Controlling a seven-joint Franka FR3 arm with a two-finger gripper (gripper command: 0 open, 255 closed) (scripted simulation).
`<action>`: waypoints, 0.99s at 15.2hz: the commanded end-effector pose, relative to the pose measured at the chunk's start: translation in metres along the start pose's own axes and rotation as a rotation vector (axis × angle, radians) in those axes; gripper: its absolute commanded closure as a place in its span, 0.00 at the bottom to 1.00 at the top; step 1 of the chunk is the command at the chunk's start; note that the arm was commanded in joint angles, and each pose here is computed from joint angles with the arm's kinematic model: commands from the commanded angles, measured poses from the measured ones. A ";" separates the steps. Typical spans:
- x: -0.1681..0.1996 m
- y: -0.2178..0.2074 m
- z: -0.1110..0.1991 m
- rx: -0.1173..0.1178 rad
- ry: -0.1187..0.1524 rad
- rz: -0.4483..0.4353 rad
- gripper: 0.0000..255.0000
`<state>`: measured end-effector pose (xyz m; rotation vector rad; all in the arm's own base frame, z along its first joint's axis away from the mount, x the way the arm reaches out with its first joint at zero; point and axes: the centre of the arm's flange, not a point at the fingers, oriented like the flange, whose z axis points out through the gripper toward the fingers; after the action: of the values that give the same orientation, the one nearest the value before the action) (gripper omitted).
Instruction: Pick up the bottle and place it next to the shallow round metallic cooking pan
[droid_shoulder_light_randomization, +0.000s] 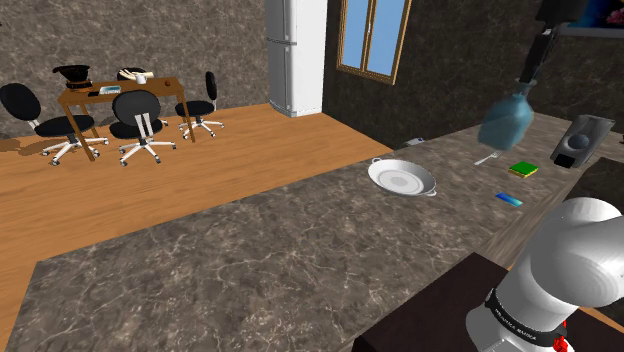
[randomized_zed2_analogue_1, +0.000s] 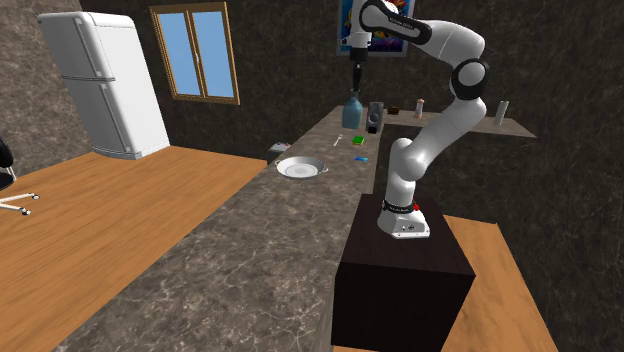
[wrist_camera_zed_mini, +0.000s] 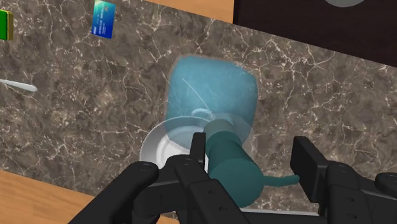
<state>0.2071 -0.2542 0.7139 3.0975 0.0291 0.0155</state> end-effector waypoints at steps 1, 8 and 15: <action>-0.005 0.011 0.009 -0.001 0.000 -0.001 1.00; -0.005 0.010 0.046 -0.001 0.000 -0.001 1.00; -0.005 0.008 0.083 -0.001 0.000 -0.001 1.00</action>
<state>0.2036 -0.2666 0.6367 3.0972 0.0305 0.0142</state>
